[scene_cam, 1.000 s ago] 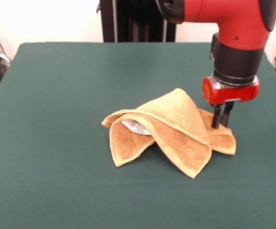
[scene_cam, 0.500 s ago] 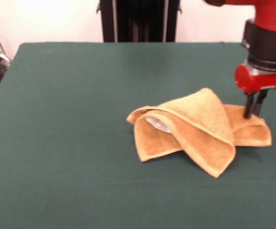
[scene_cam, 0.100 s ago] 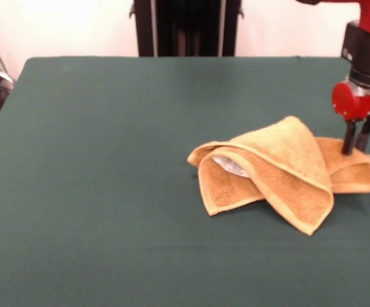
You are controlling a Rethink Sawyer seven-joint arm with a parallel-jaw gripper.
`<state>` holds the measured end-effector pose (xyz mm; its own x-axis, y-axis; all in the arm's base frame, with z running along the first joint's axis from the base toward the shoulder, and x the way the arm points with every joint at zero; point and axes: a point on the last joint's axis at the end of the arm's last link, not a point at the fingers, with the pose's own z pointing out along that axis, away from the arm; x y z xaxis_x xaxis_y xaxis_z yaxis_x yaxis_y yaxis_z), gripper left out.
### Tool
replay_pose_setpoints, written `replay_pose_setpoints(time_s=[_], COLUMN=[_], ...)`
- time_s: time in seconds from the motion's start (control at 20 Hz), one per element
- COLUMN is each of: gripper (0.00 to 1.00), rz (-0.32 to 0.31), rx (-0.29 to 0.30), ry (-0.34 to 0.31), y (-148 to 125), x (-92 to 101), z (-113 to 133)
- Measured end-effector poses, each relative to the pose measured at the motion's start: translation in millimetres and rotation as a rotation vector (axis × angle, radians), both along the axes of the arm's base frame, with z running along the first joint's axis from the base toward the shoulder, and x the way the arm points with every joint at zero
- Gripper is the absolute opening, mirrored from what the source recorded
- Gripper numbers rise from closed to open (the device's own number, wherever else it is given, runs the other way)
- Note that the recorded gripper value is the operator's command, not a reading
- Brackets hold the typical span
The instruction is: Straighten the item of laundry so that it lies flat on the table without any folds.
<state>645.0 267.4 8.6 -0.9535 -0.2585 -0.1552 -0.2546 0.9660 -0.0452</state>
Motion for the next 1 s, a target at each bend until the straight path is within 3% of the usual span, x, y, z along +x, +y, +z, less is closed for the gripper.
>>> replay_pose_setpoints(time_s=[1.0], gripper=[1.0], rz=[-0.028], rx=[0.003], ry=[-0.037], y=[-8.2], x=[-1.5], z=[-8.2])
